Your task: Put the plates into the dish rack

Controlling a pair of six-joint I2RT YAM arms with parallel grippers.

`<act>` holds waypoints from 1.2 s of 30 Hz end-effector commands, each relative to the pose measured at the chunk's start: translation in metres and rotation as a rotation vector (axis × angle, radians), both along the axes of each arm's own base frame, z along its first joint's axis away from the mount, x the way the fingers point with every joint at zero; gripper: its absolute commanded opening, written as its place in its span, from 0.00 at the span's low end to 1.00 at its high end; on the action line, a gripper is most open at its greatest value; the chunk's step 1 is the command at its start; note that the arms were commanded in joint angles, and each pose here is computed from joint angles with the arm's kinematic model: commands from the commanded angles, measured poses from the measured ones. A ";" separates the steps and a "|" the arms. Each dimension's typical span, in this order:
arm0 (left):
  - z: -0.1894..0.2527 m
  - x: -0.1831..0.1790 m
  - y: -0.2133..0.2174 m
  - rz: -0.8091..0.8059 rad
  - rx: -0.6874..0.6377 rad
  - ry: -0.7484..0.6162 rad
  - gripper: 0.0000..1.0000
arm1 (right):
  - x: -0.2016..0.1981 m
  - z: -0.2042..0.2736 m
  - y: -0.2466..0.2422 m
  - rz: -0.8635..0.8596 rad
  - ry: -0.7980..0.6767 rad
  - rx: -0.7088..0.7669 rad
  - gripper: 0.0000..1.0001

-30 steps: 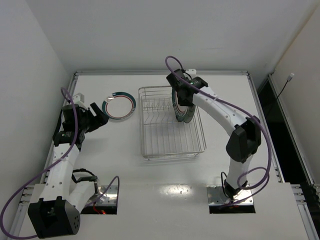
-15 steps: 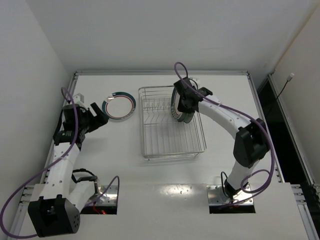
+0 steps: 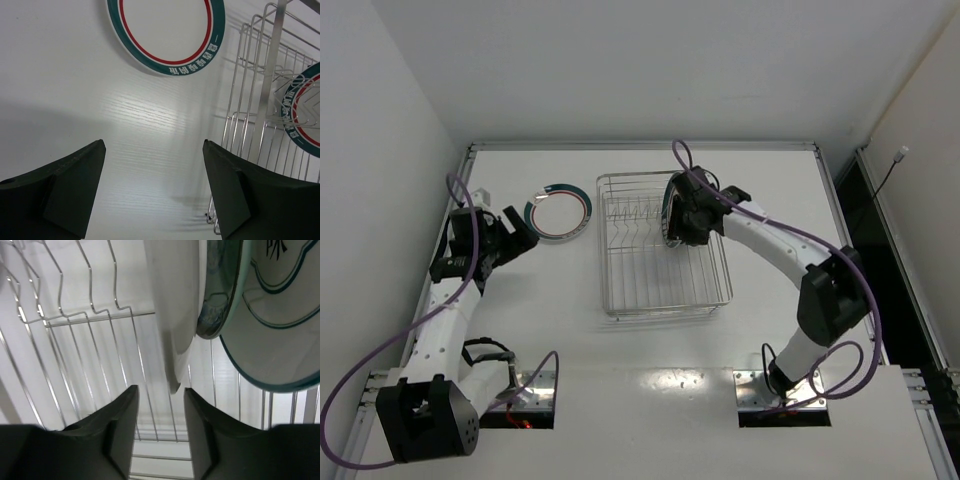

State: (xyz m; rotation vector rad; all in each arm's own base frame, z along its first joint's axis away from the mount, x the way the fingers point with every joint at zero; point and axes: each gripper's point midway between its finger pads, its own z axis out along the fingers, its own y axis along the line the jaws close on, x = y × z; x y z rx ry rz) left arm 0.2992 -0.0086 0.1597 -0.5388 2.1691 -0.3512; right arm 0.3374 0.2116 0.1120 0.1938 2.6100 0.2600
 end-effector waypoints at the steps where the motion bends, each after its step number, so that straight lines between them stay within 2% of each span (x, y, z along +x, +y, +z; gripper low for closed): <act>1: 0.002 0.004 -0.004 0.018 -0.037 -0.021 0.76 | 0.001 0.035 0.005 0.020 -0.067 0.081 0.44; 2: -0.003 0.003 -0.006 0.041 -0.068 -0.011 0.82 | -0.001 0.043 0.007 0.030 -0.084 0.106 0.45; 4: -0.010 0.007 -0.010 0.051 -0.127 -0.001 0.85 | -0.006 0.047 0.006 0.036 -0.097 0.123 0.45; 8: -0.020 0.028 -0.024 0.047 -0.279 -0.012 0.85 | -0.003 0.086 0.014 0.071 -0.222 0.196 0.47; 9: -0.036 0.031 -0.025 0.083 -0.324 0.033 0.85 | 0.000 0.099 0.016 0.072 -0.255 0.215 0.47; 14: -0.057 0.052 -0.018 0.181 -0.399 0.020 0.85 | 0.001 0.134 0.028 0.148 -0.348 0.240 0.48; 19: -0.073 0.068 -0.009 0.229 -0.392 0.022 0.71 | -0.002 0.132 0.031 0.172 -0.366 0.263 0.48; 25: -0.100 0.091 0.001 0.264 -0.382 0.070 0.66 | -0.003 0.132 0.032 0.186 -0.366 0.262 0.48; 27: -0.106 0.099 0.005 0.278 -0.373 0.077 0.60 | -0.002 0.133 0.030 0.184 -0.372 0.270 0.48; 33: -0.116 0.123 0.015 0.310 -0.351 0.090 0.51 | -0.001 0.139 0.029 0.177 -0.392 0.273 0.48; 35: -0.115 0.131 0.017 0.303 -0.341 0.096 0.46 | -0.001 0.139 0.029 0.177 -0.392 0.273 0.48; 36: -0.121 0.134 0.017 0.298 -0.332 0.109 0.39 | -0.001 0.139 0.029 0.177 -0.392 0.273 0.48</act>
